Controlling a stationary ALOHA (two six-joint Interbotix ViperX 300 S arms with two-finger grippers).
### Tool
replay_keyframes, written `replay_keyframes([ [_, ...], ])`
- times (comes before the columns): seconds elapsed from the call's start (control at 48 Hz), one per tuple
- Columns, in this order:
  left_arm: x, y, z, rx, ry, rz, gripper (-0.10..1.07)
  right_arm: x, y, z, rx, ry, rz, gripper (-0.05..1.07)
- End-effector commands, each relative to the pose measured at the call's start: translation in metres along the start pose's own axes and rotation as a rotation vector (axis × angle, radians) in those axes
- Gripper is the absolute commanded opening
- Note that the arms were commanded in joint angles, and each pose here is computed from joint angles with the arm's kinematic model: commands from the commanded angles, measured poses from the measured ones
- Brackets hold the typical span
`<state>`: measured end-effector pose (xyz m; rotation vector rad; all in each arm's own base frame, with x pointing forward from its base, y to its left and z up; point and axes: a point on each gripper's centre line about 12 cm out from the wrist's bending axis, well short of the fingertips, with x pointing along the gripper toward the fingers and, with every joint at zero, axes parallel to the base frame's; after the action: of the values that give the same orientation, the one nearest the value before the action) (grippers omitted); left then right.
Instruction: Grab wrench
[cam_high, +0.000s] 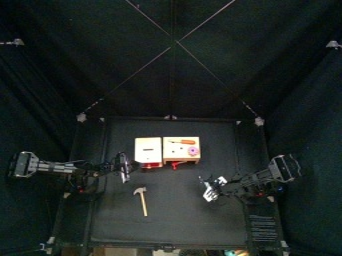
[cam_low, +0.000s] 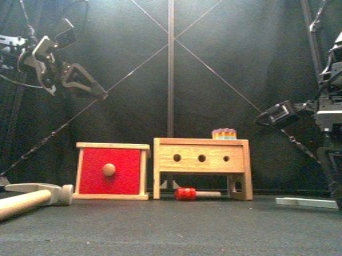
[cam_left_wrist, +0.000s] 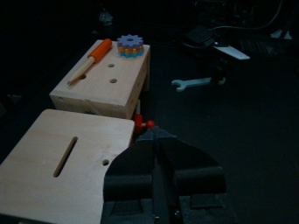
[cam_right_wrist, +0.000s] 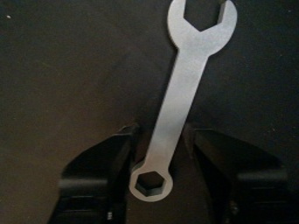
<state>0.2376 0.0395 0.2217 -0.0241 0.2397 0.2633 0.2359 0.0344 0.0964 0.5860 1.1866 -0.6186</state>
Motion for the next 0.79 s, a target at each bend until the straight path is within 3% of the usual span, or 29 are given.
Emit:
replay_keyframes([
  [0.0, 0.001, 0.0, 0.005, 0.001, -0.015, 0.003, 0.4, 0.0, 0.003, 0.001, 0.002, 0.0, 0.005, 0.58],
  [0.458, 0.001, 0.0, 0.006, -0.001, -0.018, 0.003, 0.4, -0.035, 0.021, 0.03, -0.023, -0.086, -0.026, 0.55],
  [0.771, 0.001, 0.0, 0.005, 0.0, -0.016, 0.003, 0.4, -0.049, 0.033, 0.048, -0.052, -0.161, 0.006, 0.55],
])
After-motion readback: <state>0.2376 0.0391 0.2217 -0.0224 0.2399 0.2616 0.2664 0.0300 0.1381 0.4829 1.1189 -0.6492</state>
